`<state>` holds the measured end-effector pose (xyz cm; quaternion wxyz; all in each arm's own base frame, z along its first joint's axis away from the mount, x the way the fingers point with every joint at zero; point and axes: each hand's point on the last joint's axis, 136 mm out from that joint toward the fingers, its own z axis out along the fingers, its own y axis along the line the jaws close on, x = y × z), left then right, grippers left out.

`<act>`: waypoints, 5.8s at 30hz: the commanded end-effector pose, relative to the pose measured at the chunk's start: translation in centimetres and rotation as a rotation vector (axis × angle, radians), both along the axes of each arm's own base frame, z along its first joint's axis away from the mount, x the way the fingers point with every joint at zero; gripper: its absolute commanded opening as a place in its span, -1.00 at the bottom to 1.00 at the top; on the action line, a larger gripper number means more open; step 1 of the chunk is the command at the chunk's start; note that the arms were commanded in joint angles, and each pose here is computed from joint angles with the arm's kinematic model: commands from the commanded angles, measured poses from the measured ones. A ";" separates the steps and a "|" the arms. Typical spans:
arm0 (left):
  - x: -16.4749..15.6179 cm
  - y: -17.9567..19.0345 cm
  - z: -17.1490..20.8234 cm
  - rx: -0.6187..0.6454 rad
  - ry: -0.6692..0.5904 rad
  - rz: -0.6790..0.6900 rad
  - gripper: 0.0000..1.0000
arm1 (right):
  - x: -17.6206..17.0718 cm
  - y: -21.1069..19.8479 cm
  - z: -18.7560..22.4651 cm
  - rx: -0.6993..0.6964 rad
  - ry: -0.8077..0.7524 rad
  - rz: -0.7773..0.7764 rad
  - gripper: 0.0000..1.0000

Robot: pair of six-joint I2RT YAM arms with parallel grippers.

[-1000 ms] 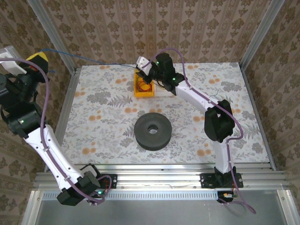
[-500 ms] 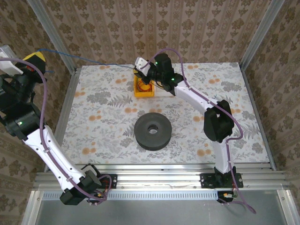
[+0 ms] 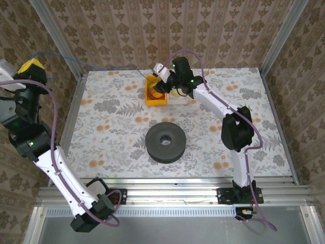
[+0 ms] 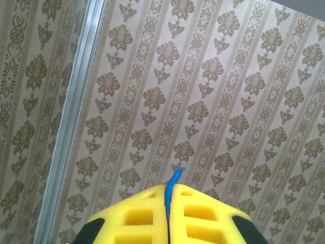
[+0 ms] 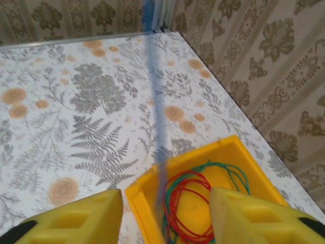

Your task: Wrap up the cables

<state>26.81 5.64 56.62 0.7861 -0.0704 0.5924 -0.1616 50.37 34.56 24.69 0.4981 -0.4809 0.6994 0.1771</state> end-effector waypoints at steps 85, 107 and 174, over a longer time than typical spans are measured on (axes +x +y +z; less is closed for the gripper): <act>3.4 -11.1 -18.8 -0.059 0.447 -0.327 1.00 | 0.1 5.4 9.4 0.051 -0.235 0.028 -1.00; -2.3 -23.4 -43.2 -0.225 1.172 -0.682 1.00 | 0.9 5.5 9.8 0.080 -0.233 0.026 -1.00; 4.2 -15.8 -35.1 0.688 1.208 -0.049 -1.00 | 0.9 3.0 9.0 0.082 -0.202 -0.015 -1.00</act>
